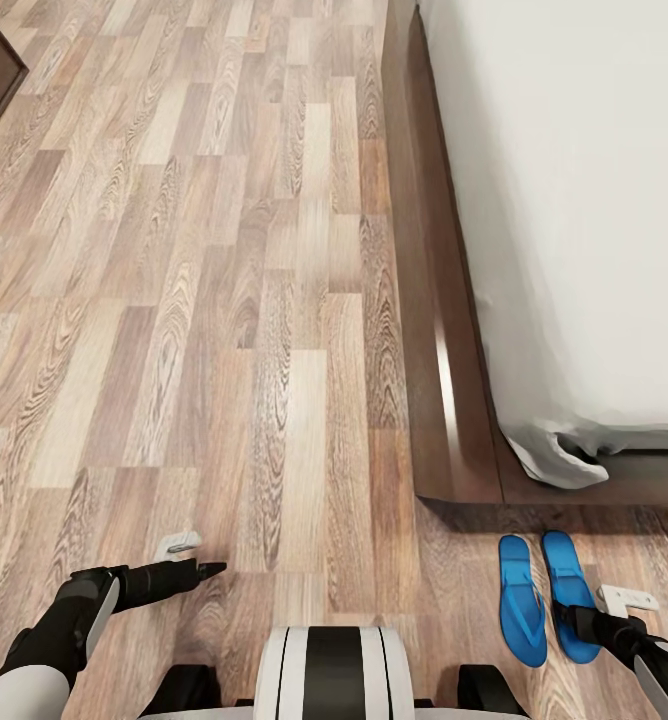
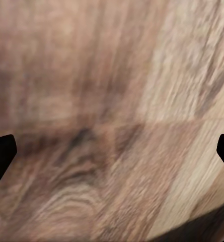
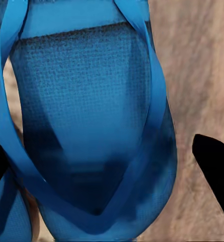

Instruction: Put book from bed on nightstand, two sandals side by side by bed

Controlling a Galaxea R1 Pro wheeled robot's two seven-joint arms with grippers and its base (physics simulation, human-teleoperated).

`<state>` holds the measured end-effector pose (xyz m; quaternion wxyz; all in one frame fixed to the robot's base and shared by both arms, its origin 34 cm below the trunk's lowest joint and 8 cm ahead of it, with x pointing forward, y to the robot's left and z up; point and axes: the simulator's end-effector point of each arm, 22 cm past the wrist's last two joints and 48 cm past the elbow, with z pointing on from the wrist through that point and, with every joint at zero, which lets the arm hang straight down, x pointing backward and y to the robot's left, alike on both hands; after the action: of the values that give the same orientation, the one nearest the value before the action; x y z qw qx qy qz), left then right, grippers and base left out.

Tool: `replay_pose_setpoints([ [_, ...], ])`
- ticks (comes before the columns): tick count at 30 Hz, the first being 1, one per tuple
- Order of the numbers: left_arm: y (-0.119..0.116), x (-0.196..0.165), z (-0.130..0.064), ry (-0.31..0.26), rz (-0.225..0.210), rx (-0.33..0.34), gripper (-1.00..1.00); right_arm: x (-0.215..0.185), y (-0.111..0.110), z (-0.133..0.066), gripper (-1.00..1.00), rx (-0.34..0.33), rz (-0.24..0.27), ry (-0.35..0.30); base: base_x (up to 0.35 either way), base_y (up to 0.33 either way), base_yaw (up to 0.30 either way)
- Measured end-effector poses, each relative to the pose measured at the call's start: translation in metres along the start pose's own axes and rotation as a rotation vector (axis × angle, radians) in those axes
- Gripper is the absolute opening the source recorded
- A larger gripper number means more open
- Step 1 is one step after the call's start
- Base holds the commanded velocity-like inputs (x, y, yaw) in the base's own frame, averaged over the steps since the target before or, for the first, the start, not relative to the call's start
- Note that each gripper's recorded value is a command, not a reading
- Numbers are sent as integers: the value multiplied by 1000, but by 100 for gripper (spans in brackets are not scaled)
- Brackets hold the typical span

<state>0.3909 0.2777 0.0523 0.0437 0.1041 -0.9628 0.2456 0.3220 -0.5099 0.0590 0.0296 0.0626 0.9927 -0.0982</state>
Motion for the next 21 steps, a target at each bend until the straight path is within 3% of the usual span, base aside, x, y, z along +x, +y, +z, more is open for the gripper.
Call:
replay_pose_setpoints([
  [21,-1,-2,-2,-4,0,1,100,-2,0,-1,100,-1,2,-4,0,0,0],
])
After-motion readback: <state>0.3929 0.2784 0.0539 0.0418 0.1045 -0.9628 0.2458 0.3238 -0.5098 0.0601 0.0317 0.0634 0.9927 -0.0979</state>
